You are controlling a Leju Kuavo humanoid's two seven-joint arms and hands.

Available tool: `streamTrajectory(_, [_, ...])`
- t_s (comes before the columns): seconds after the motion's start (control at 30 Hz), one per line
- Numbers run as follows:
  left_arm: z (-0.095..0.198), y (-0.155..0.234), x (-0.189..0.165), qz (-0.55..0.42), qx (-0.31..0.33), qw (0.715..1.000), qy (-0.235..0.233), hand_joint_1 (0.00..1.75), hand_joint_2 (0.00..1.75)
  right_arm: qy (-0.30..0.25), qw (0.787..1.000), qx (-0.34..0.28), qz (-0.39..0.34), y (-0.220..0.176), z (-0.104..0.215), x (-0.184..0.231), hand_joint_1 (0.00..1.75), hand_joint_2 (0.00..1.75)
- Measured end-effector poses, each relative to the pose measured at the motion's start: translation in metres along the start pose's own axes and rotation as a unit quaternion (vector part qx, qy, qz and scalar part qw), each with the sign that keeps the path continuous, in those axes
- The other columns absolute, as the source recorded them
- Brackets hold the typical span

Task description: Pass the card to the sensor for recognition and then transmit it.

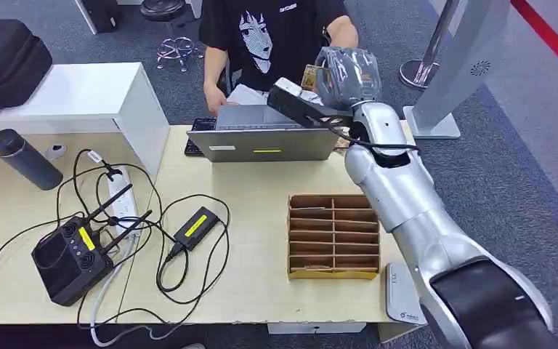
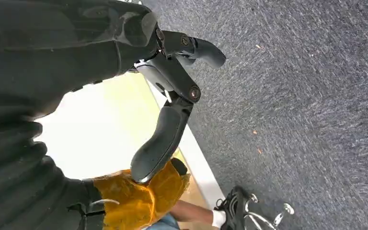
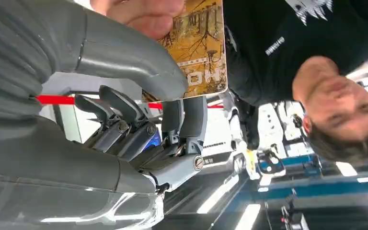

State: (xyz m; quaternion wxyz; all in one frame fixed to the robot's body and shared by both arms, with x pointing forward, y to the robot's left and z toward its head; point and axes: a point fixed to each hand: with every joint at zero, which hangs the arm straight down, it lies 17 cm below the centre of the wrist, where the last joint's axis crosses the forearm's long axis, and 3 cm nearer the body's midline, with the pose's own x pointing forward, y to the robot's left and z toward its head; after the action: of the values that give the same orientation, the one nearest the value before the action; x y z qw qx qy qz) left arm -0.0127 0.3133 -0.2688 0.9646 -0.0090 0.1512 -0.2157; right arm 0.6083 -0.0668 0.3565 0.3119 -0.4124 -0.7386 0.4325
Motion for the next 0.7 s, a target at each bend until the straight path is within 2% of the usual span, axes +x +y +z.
streamTrajectory(0.13, [0.000, 0.000, 0.000, -0.001, 0.000, 1.000, 0.001, 0.00, 1.75, 0.005, 1.000, 0.008, -0.005, 0.009, 0.003, -0.005, 0.00, 1.75])
streamTrajectory(0.33, [0.000, -0.001, -0.001, 0.003, -0.001, 1.000, 0.001, 0.00, 1.75, 0.025, 0.994, 0.032, -0.105, 0.023, 0.010, -0.017, 0.00, 1.75])
streamTrajectory(0.5, [-0.001, -0.004, -0.002, 0.012, -0.006, 1.000, 0.002, 0.00, 1.75, 0.089, 0.973, 0.021, -0.211, 0.025, 0.024, -0.072, 0.00, 1.75])
streamTrajectory(0.6, [-0.001, -0.005, -0.003, 0.016, -0.008, 1.000, 0.003, 0.00, 1.75, 0.136, 0.950, 0.002, -0.282, 0.026, 0.042, -0.120, 0.00, 1.75])
streamTrajectory(0.7, [-0.002, -0.006, -0.005, 0.020, -0.010, 1.000, 0.004, 0.00, 1.75, 0.185, 0.899, -0.040, -0.395, 0.026, 0.072, -0.175, 0.00, 1.75])
